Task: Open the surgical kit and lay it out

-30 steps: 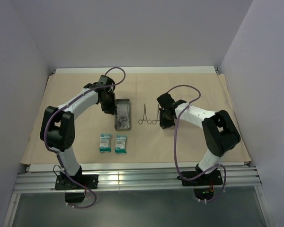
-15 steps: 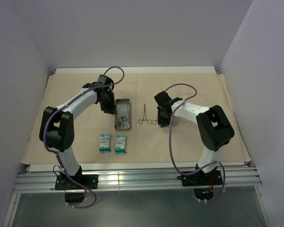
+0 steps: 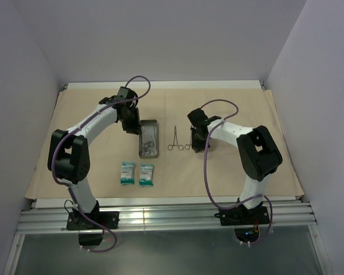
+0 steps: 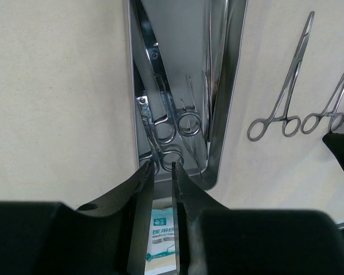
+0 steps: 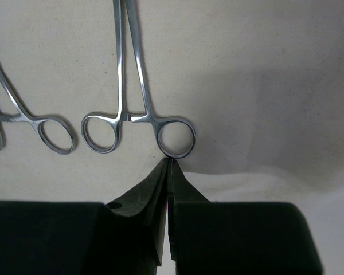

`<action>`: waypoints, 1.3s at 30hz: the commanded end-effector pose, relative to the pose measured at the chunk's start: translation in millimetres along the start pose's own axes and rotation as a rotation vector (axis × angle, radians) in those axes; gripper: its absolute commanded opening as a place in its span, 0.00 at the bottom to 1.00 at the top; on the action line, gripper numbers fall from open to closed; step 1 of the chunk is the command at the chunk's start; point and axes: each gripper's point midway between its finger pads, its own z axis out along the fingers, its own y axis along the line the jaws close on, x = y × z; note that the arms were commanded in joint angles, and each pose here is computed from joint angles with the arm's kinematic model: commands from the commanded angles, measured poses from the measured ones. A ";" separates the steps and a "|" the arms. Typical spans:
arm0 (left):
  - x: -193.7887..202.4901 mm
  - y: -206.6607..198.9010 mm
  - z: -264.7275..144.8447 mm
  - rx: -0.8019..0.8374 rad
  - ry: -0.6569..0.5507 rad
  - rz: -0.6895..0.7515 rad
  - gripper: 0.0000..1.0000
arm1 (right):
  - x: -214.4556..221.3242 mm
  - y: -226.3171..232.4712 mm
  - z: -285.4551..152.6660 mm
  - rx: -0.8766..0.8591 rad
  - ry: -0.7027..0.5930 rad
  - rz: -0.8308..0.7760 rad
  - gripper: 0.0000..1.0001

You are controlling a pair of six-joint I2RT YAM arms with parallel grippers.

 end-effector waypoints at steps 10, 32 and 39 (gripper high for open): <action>-16.7 -10.9 -6.0 0.024 -0.021 0.028 0.25 | -22.0 5.4 -6.6 -0.030 -0.030 0.017 0.07; -1.5 -31.6 41.9 -0.050 0.053 0.103 0.27 | -46.2 2.4 -139.9 -0.158 -0.314 0.098 0.18; -0.7 -25.4 66.9 -0.099 0.086 0.118 0.29 | -46.0 -14.0 -166.2 -0.137 -0.375 0.107 0.20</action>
